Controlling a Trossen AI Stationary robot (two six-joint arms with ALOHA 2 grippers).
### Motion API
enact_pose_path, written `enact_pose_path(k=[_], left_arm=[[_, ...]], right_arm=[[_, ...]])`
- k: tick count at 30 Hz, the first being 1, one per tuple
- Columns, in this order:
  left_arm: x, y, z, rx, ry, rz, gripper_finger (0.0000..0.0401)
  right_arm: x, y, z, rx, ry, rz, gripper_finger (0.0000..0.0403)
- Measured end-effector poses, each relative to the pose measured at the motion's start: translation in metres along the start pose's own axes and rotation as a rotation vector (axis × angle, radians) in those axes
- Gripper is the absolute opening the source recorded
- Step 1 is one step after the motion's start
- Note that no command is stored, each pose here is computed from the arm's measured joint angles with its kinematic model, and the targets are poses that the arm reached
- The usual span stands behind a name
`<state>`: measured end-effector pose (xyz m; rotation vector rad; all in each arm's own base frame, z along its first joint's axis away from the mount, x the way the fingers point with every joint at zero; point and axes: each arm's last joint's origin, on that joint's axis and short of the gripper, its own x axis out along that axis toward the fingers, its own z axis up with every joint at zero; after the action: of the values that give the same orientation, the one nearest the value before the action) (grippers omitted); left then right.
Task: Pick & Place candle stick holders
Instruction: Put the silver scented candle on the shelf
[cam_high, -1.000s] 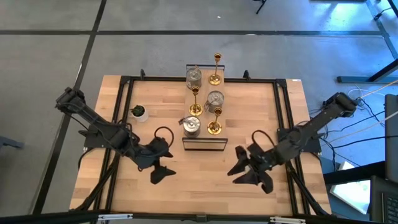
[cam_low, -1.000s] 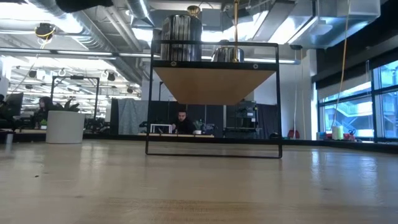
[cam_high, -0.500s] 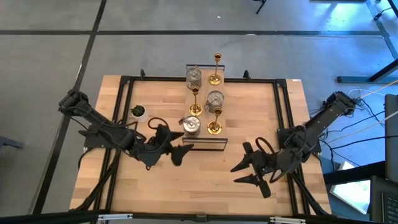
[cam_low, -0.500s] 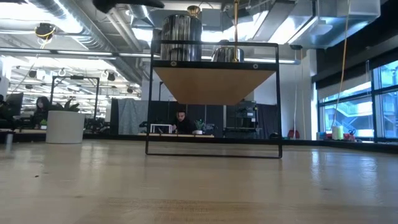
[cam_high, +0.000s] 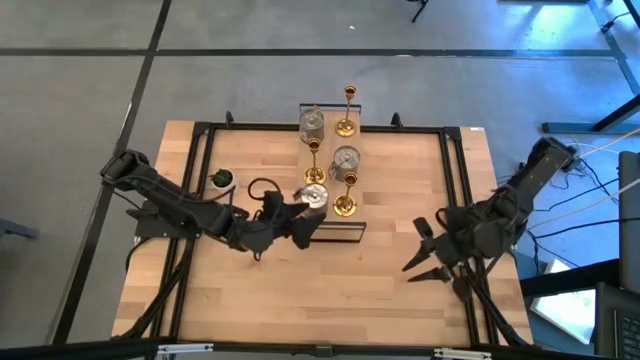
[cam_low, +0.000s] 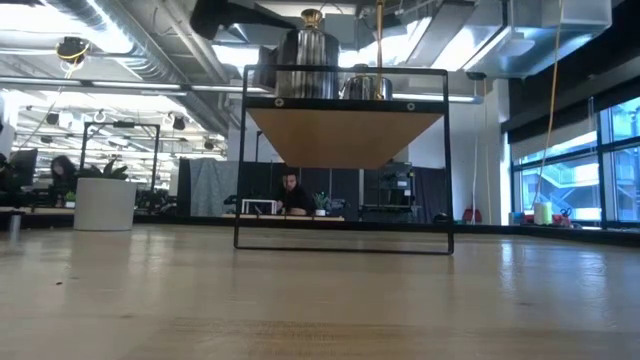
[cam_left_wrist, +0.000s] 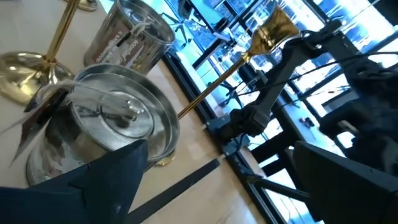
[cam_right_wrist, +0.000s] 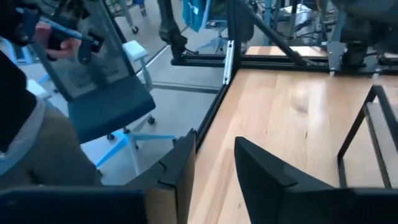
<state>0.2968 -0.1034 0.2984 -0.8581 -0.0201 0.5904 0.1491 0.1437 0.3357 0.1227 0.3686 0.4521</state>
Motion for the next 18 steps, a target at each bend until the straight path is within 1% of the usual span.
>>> enact_pose_path(k=[5,10,13,15,18], left_arm=[[0.001,-0.001,0.004,0.008,0.031,-0.025,0.04],[-0.011,-0.004,0.008,-0.024,0.056,-0.053,0.04],[-0.026,-0.012,0.016,-0.011,0.018,-0.039,0.04],[-0.038,-0.015,0.024,0.018,-0.02,-0.01,0.04],[-0.046,-0.023,0.036,0.023,-0.058,0.003,0.04]], right_arm=[[-0.019,-0.009,-0.015,0.016,-0.03,0.057,0.0106],[-0.03,-0.012,-0.025,0.033,-0.063,0.098,0.0105],[-0.033,-0.011,-0.026,0.031,-0.062,0.108,0.0105],[-0.033,-0.011,-0.026,0.028,-0.06,0.109,0.0105],[-0.033,-0.011,-0.026,0.025,-0.059,0.109,0.0105]])
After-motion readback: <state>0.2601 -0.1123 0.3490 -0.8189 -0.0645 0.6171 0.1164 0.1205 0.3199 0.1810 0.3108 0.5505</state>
